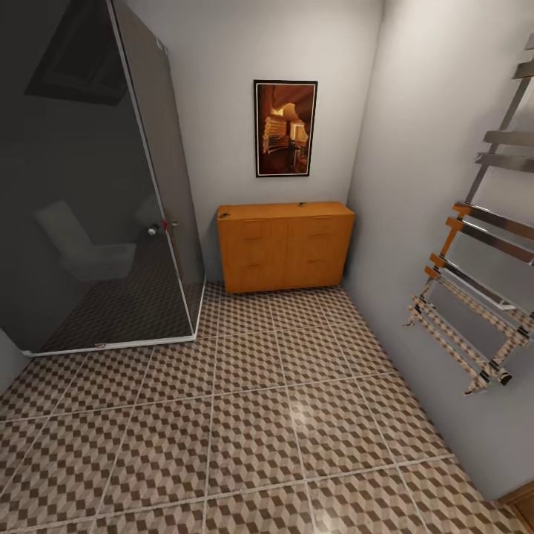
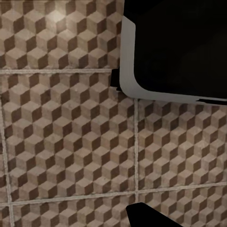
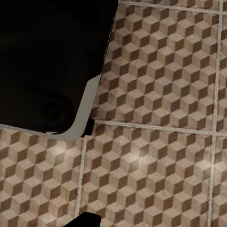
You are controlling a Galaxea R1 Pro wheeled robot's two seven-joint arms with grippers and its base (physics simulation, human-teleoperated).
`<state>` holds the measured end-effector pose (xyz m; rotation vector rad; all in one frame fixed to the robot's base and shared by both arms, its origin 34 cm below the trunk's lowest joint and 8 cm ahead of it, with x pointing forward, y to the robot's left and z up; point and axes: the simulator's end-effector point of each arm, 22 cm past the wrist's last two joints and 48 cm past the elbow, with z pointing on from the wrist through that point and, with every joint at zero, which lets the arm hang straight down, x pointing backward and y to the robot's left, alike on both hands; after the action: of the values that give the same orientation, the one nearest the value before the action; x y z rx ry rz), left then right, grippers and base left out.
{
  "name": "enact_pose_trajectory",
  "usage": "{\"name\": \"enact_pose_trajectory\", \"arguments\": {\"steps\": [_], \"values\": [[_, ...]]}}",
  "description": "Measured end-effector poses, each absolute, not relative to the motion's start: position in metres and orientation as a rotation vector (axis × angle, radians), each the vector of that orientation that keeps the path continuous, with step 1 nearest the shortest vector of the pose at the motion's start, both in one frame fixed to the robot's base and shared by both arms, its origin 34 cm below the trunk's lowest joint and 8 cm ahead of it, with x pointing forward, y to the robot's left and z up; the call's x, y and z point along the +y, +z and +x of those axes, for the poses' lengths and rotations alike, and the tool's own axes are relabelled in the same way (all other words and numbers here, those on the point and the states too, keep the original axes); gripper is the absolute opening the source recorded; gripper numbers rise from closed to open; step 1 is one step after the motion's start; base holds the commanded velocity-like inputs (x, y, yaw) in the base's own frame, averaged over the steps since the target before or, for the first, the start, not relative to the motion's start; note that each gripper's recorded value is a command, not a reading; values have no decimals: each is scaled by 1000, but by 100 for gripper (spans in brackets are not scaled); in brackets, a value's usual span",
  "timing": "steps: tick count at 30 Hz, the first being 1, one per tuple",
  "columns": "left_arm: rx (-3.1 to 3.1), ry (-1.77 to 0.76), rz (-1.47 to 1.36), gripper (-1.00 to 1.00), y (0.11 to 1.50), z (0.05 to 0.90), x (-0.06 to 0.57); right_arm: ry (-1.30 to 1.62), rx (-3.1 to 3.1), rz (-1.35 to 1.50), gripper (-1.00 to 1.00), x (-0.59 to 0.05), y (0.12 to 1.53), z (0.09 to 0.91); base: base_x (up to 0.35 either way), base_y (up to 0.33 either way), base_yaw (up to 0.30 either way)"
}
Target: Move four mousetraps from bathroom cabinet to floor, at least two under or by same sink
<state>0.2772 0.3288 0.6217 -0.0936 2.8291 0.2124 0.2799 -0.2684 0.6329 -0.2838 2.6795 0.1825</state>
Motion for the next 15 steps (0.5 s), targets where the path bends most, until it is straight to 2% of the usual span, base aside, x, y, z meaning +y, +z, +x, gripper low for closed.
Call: {"name": "enact_pose_trajectory", "arguments": {"steps": [15], "values": [[2766, 146, -99, 100, 625, 308, 303, 184, 2673, -286, 100, -268, 633, 282, 19, 0, 0]]}}
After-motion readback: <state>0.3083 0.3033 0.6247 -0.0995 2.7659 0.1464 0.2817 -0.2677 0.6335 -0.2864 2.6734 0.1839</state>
